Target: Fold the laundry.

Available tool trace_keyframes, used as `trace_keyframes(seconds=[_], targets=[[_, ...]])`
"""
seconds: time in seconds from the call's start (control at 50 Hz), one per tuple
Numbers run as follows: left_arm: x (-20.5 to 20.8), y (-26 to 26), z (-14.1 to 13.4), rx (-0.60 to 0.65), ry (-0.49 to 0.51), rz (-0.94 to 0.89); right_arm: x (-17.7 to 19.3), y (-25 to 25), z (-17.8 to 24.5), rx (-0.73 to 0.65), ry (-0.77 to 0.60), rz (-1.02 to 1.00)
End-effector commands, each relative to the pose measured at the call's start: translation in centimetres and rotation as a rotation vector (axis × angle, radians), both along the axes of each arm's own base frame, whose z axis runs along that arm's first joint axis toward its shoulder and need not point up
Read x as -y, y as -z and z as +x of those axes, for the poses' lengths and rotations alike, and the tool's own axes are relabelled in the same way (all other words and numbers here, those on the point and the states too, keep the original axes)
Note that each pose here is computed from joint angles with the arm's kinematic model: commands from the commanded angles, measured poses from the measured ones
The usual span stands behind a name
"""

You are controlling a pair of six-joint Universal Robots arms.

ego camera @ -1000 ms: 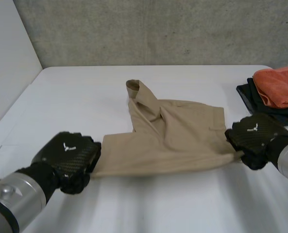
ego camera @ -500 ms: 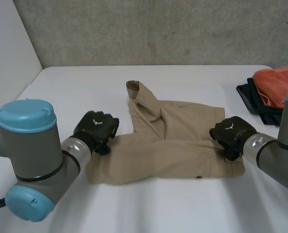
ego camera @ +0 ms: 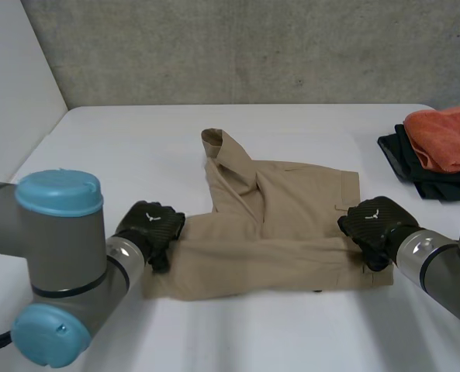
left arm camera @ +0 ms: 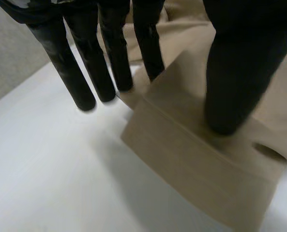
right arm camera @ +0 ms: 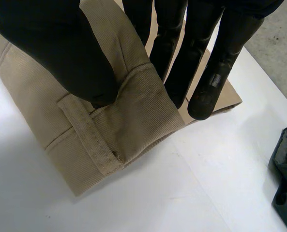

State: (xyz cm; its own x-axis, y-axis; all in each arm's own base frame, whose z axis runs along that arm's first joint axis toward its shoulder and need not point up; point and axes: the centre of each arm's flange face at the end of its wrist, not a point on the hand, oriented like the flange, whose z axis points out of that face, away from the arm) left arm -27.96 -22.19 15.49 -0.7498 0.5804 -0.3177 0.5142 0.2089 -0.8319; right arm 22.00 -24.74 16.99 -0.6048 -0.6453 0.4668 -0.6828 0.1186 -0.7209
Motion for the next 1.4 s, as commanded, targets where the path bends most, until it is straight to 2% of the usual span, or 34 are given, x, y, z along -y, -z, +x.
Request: trace_keyframes(seconds=[0.02, 0.14, 0.22, 0.3, 0.32, 0.38, 0.4, 0.46, 0.54, 0.62, 0.7, 0.82, 0.98, 1.06, 1.12, 1.28, 1.4], targets=[[0.8, 0.6, -0.5, 0.014, -0.001, 0.015, 0.2, -0.1, 0.1, 0.002, -0.004, -0.008], [3.4, -1.5, -1.9, -0.056, -0.006, -0.104, 2.1, 0.0, 0.9, -0.005, -0.012, -0.046], [6.3, -3.6, -3.1, -0.127, -0.012, -0.245, 5.0, -1.2, 1.7, 0.031, -0.002, -0.141], [9.3, -7.3, -4.7, -0.204, -0.005, -0.479, 8.3, -4.7, 3.4, 0.117, -0.006, -0.356], [10.6, -9.9, -5.1, -0.244, -0.013, -0.619, 9.6, -6.9, 4.5, 0.177, -0.015, -0.483], [12.2, -14.7, -5.4, -0.314, -0.040, -0.874, 10.9, -10.7, 5.7, 0.261, -0.029, -0.679], [12.5, -16.0, -5.4, -0.339, -0.053, -0.945, 11.7, -13.4, 6.1, 0.323, -0.035, -0.823], [12.1, -20.3, -5.3, -0.452, -0.102, -1.126, 12.4, -18.1, 6.3, 0.414, -0.029, -1.072], [9.6, -26.1, -3.5, -0.587, -0.186, -1.266, 11.6, -21.1, 6.4, 0.468, -0.024, -1.192], [8.7, -26.1, -2.4, -0.610, -0.201, -1.227, 11.0, -21.4, 7.0, 0.502, -0.044, -1.184], [8.7, -22.2, -2.6, -0.525, -0.189, -1.098, 11.2, -20.6, 7.1, 0.505, -0.048, -1.156], [7.8, -13.6, -2.0, -0.347, -0.166, -0.824, 11.5, -14.3, 7.6, 0.442, -0.087, -0.974], [4.5, -3.7, -0.7, -0.142, -0.124, -0.542, 9.5, -0.3, 7.4, 0.277, -0.134, -0.520], [1.7, -0.6, -0.4, -0.018, -0.070, -0.408, 7.7, 2.4, 6.4, 0.193, -0.136, -0.372], [-0.6, 0.2, 0.2, 0.074, -0.031, -0.316, 6.2, 3.3, 5.9, 0.149, -0.138, -0.288], [-5.9, -1.5, 3.0, 0.189, 0.013, -0.159, 0.3, 1.7, 3.6, 0.054, -0.144, -0.089], [-9.5, -1.2, 4.5, 0.269, 0.068, -0.046, -2.4, 0.6, 2.5, 0.014, -0.141, 0.038]])
